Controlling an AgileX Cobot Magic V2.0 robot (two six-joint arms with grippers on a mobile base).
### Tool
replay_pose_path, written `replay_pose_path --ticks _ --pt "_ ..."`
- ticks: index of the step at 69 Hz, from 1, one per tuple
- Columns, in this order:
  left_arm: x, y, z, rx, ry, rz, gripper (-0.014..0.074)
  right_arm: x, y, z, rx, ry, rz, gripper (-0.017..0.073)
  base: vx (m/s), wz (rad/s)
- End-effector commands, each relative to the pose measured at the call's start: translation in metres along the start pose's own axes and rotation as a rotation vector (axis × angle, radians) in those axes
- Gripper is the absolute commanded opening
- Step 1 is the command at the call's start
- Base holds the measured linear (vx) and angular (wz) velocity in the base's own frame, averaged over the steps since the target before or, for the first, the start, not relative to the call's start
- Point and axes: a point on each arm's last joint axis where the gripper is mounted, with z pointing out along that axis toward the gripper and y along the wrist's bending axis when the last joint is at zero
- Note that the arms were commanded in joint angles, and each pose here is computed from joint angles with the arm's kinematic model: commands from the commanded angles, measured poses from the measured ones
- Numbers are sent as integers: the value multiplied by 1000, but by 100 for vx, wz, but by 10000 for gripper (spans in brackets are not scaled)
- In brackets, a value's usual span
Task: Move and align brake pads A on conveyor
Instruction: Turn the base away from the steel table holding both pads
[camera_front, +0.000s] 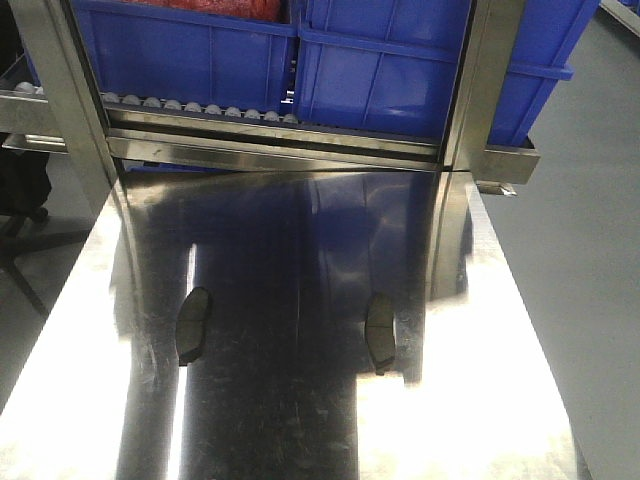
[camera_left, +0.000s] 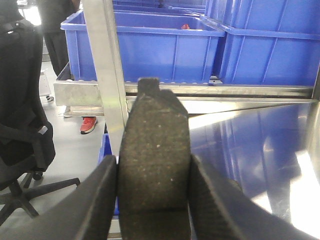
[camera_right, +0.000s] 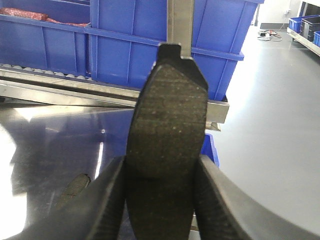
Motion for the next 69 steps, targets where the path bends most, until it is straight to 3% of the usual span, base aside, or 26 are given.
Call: replay_pose_path --ticks 1,39,69 --pt "-17 0 -3 1 -113 -12 -6 -16 -1 -3 10 -109 -7 -6 0 0" --pt "-17 0 -3 1 -113 -12 -6 -16 -1 -3 10 -109 -7 -6 -2 8" --pt "-17 0 -3 1 -113 -12 -6 -16 -1 -3 10 -108 -7 -6 -16 91"
